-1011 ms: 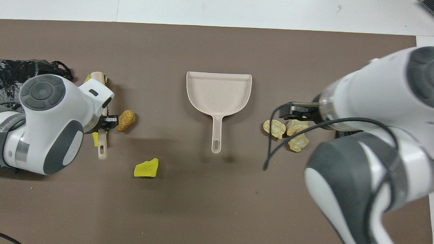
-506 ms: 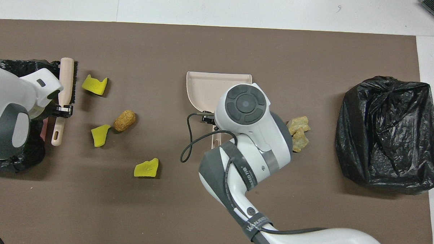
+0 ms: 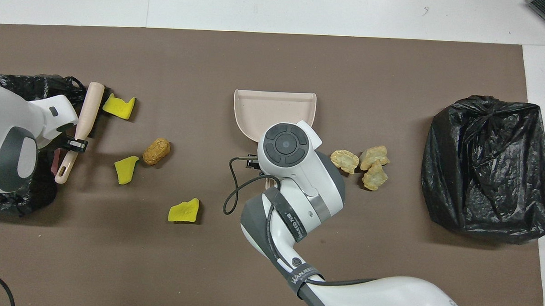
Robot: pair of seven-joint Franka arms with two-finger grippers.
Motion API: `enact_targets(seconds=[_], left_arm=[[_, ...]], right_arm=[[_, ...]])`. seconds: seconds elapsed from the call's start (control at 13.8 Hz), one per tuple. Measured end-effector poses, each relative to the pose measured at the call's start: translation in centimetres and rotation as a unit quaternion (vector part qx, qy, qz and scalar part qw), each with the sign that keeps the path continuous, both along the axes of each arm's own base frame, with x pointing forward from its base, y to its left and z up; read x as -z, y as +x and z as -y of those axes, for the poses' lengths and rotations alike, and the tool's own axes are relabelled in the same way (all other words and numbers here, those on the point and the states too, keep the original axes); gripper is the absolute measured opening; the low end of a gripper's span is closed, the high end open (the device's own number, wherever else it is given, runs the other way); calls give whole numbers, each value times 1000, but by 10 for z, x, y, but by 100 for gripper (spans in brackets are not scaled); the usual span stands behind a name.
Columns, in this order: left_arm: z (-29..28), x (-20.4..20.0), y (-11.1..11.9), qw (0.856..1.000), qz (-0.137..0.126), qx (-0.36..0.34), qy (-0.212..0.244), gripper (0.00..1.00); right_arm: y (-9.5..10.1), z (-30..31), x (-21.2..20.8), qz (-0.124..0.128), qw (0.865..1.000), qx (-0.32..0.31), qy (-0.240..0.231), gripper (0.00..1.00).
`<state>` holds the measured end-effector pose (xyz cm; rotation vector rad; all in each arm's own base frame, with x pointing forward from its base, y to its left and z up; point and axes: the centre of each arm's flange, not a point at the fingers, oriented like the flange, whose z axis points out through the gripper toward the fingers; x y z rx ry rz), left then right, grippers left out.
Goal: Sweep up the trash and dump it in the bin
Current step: 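Grasp the beige dustpan handle with the right gripper and lift it, then lower the dustpan beside the sponges while the left gripper positions the brush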
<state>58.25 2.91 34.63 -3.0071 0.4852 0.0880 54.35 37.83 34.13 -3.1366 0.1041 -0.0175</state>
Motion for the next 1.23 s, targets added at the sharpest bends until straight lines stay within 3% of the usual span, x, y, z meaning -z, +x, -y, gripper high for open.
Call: enact_targets(seconds=[0.07,0.14,0.51,0.65,0.87,1.01,1.23], left_arm=[[6,1,-2,1000,-12,18,-1,26],[15,1,-5,999,-24,44,-2,26],[92,8,-42,988,-69,137,2,26],[114,10,-59,984,-80,157,5,26],[139,9,-79,979,-94,179,10,26],[153,8,-85,976,-102,193,13,26],[186,9,-98,968,-112,225,12,26]], right_arm=[[-4,-5,0,-1,1000,-5,0,100],[-7,-9,-1,-1,1000,-9,-1,90],[-8,-8,-6,-2,1000,-9,-2,32],[-2,0,-11,3,999,-39,-1,32],[24,47,-47,22,989,-149,4,32],[31,97,-79,0,970,-241,-4,32],[13,134,-94,-23,927,-373,-9,32]])
